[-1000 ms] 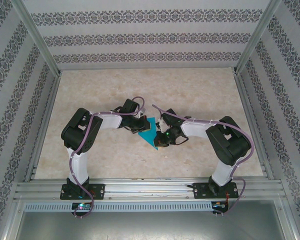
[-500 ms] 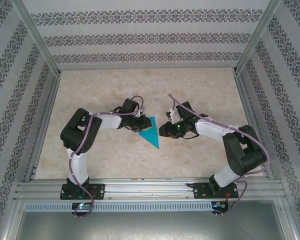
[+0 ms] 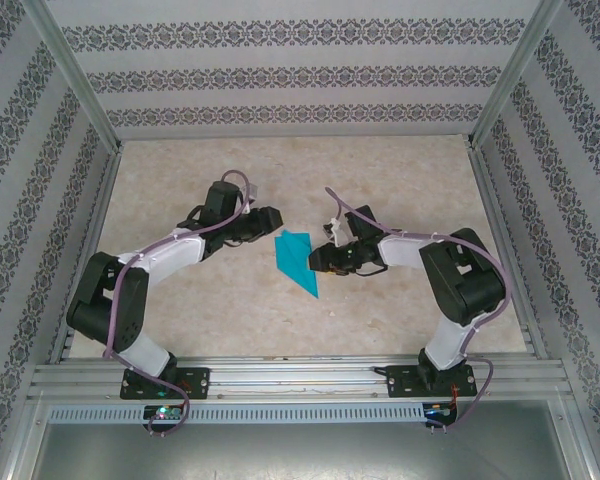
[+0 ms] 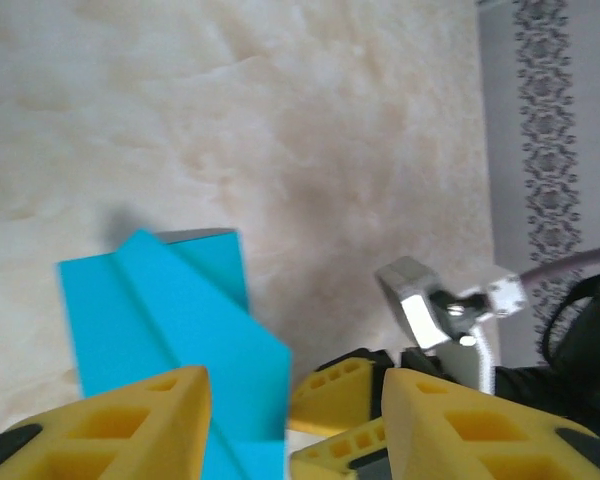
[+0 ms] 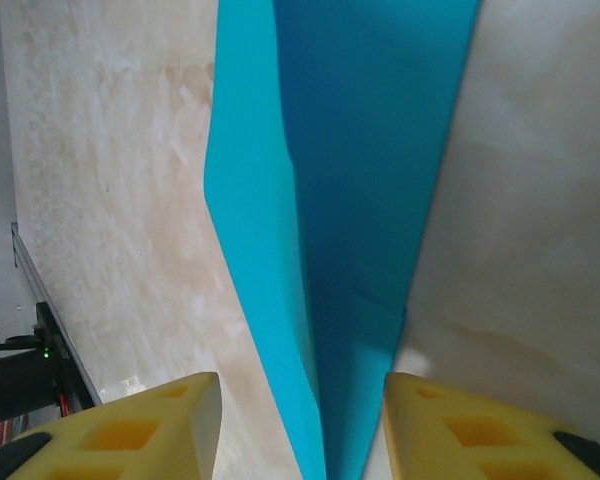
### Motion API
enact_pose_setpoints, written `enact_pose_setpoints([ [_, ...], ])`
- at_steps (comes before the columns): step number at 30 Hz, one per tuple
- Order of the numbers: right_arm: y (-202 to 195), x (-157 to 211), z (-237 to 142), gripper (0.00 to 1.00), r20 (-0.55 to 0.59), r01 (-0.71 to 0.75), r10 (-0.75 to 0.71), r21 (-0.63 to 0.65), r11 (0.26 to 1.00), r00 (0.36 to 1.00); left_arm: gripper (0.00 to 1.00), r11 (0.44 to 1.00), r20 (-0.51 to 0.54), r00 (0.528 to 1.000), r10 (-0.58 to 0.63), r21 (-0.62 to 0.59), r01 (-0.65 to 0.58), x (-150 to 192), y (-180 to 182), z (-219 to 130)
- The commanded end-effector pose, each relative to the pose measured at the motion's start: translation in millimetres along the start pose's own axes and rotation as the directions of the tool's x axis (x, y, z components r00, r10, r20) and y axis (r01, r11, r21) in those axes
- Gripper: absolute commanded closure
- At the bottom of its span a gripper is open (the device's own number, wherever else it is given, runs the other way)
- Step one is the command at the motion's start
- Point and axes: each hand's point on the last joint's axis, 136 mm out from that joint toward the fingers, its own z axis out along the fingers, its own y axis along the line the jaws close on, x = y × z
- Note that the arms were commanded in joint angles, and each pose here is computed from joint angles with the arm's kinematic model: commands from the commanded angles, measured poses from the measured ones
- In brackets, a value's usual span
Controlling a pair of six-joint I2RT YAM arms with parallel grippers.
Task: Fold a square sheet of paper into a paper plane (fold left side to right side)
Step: Turn over the paper at the center of the table.
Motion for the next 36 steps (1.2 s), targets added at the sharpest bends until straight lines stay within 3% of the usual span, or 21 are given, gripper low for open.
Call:
enact_pose_setpoints([
  [1, 18.6, -13.8, 5.1, 0.65, 0.020, 0.066, -0.064, -0.066, 0.996, 0.998, 0.50, 0.999, -0.017, 1.000, -0.001, -0.034, 0.001, 10.3, 17.0, -4.0],
  [7, 24.0, -19.7, -0.7, 1.00, 0.048, 0.096, -0.093, -0.079, 0.992, 0.995, 0.45, 0.999, 0.018, 1.000, 0.003, 0.036, -0.003, 2.3, 9.1, -19.7],
  [14, 76.1, -42.6, -60.3, 1.00, 0.229, 0.269, -0.227, -0.170, 0.948, 0.947, 0.31, 0.969, 0.126, 0.988, 0.086, 0.218, -0.112, -19.8, -40.2, -63.1],
  [21, 141.1, -50.1, -127.0, 1.00, 0.415, 0.460, -0.305, -0.353, 0.815, 0.857, 0.27, 0.847, 0.200, 0.970, 0.141, 0.482, -0.223, -28.1, -109.7, -101.2],
  [25, 165.6, -44.9, -138.8, 1.00, 0.432, 0.512, -0.337, -0.398, 0.761, 0.837, 0.29, 0.787, 0.188, 0.970, 0.156, 0.570, -0.237, -25.7, -133.5, -104.2],
  [36, 184.7, -36.4, -136.2, 1.00, 0.413, 0.529, -0.361, -0.433, 0.730, 0.836, 0.34, 0.756, 0.141, 0.971, 0.193, 0.610, -0.239, -20.4, -151.1, -81.0],
])
